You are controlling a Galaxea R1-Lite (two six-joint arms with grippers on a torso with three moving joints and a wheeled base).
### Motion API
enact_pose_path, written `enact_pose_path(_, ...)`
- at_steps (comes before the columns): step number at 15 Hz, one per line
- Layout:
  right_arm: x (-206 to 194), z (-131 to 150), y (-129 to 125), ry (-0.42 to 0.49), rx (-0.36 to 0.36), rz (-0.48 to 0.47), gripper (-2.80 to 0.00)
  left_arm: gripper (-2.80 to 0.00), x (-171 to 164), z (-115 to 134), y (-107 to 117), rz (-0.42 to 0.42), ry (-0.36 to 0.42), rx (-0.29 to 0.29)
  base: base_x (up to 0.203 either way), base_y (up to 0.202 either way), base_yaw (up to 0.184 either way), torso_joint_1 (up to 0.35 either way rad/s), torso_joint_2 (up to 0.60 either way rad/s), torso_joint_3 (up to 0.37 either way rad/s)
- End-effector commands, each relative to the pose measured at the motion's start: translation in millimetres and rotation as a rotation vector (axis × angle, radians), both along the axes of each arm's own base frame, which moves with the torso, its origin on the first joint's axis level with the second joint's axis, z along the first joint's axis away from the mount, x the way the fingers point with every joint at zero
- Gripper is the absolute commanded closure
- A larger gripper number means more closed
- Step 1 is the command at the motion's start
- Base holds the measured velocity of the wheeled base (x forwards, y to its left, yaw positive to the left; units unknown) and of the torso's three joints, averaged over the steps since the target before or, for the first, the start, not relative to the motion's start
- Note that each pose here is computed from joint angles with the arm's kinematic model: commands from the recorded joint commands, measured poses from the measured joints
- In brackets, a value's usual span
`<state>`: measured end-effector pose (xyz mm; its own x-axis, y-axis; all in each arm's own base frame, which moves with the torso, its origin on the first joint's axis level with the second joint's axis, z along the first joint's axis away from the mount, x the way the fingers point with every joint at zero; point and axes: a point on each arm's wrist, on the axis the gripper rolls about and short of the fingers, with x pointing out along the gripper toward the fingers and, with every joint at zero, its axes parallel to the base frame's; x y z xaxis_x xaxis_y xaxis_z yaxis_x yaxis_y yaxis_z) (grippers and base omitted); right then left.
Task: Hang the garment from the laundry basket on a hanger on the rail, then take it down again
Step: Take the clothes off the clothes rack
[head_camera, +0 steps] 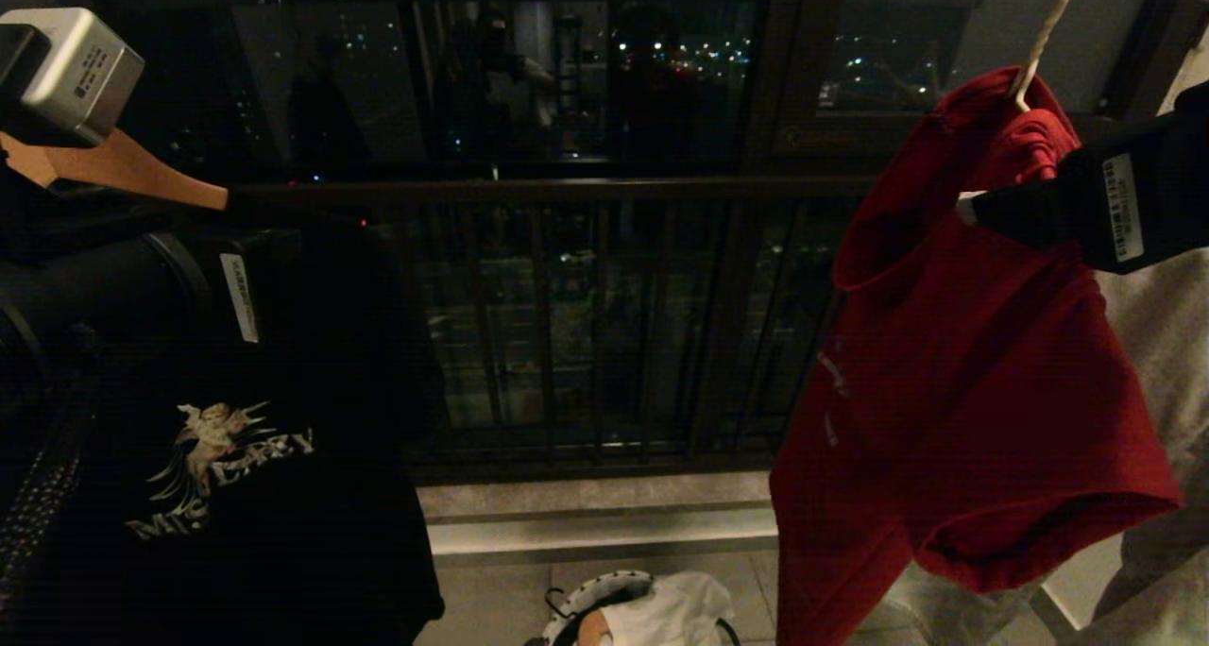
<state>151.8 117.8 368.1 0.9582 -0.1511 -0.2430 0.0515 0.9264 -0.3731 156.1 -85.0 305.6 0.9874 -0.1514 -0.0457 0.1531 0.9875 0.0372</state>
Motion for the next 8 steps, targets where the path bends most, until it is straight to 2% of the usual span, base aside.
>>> enact_pose_path(1,-1,1,-8,0.000,0.003,-0.020,-2.80,0.00,1,0,0,0.002,0.001,0.001,0.000,0.000,0.000,0.000,0.00,0.000)
enact_pose_path(8,-7,-5,-21,0.016,0.007,-0.027,-2.80,0.00,1,-1,0,0.002,0.002,0.002,0.000,0.000,0.000,0.000,0.00,0.000)
